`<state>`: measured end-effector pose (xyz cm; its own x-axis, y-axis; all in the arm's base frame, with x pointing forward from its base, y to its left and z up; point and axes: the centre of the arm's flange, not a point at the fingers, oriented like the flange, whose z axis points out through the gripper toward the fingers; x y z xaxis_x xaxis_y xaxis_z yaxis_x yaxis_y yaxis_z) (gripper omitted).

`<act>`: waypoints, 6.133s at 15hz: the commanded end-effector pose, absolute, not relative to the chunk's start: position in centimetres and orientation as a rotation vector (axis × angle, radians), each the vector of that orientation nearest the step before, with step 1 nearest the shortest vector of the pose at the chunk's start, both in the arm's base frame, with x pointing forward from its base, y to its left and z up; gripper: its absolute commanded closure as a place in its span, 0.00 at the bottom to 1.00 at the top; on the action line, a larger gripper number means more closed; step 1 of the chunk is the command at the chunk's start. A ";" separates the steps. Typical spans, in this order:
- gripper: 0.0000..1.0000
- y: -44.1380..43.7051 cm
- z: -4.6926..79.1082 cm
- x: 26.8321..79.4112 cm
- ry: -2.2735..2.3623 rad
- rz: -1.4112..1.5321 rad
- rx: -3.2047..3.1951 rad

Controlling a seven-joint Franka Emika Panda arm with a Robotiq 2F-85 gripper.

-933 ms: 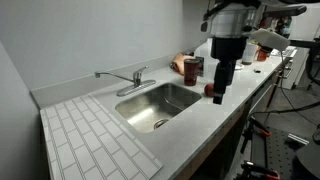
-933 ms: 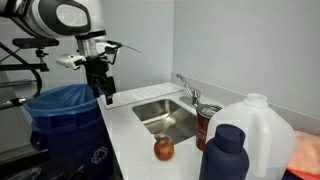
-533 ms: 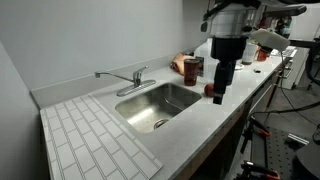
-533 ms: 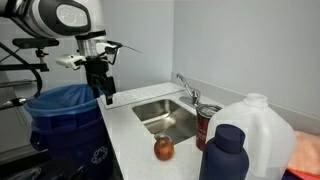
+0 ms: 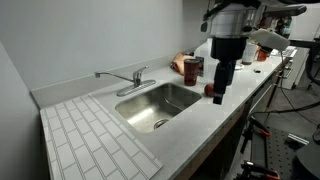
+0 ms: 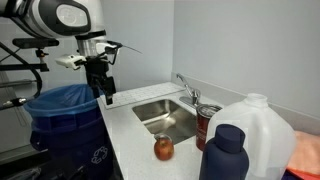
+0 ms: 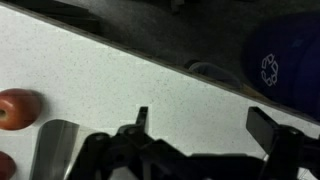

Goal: Move the tap nozzle to the right

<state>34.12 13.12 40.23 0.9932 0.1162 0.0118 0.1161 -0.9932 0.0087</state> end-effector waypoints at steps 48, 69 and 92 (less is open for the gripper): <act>0.00 19.8 46.4 63.4 0.478 0.552 2.975; 0.00 16.0 42.8 78.7 0.343 1.049 2.912; 0.00 15.8 37.6 80.8 -0.011 0.735 3.314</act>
<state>80.34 14.85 36.69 0.8766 -0.0212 0.4808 0.0774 -0.9798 -0.1844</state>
